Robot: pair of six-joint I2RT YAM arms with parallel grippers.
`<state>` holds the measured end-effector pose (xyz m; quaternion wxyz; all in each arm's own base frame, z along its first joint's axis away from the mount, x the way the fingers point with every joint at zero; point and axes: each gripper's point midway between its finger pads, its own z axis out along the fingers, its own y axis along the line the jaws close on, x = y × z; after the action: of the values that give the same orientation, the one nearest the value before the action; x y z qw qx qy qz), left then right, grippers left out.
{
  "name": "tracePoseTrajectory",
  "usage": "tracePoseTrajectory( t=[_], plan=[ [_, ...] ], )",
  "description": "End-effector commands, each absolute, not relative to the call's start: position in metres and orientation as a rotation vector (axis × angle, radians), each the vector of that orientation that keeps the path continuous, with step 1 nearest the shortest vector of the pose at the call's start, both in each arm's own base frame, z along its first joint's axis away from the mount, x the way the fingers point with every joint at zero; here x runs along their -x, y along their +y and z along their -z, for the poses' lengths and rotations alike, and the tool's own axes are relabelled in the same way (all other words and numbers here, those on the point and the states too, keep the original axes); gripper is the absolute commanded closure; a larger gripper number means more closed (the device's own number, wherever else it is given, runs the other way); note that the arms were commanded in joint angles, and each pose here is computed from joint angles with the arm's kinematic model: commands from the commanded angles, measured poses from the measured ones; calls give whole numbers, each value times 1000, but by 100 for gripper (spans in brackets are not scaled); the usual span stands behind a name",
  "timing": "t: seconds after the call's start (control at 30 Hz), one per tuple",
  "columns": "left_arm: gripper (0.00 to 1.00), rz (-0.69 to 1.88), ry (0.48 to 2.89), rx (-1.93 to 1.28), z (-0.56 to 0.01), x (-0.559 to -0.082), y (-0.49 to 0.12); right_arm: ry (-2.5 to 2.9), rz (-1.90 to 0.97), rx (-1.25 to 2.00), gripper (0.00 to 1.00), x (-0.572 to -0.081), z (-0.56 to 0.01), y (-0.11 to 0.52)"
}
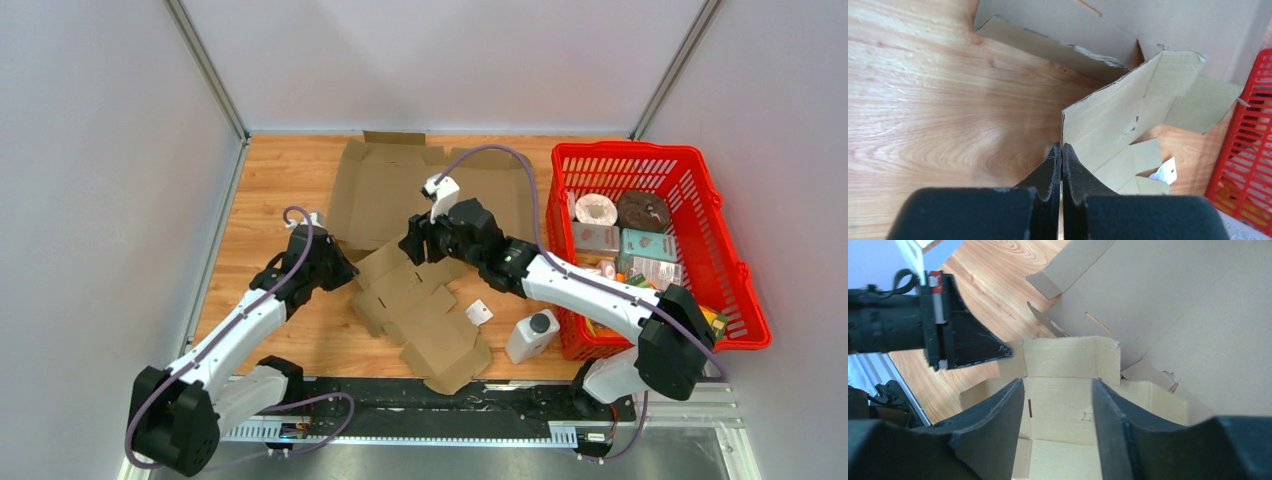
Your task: Fold the paper box
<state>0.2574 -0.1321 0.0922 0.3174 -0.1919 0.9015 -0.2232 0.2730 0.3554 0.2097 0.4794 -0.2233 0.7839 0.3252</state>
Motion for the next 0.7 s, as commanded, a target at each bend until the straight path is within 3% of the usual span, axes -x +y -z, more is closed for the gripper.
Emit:
tracePoseTrajectory(
  t=[0.0,0.17,0.3,0.43,0.67],
  plan=[
    [100,408,2351,349,-119,-249,-112,1986,-701,640,38,-278,-228,355],
    [100,351,2295,220,-148,-248,-107,2008,-635,805,31,-274,-241,353],
    [100,398,2243,117,-166,-249,-115,1969,-670,943,32,-276,-255,361],
    [100,414,2228,47,-172,-249,-120,1839,-801,1293,37,-256,-246,386],
    [100,386,2193,-90,-181,-247,-119,1671,-830,1516,39,-285,-222,413]
  ],
)
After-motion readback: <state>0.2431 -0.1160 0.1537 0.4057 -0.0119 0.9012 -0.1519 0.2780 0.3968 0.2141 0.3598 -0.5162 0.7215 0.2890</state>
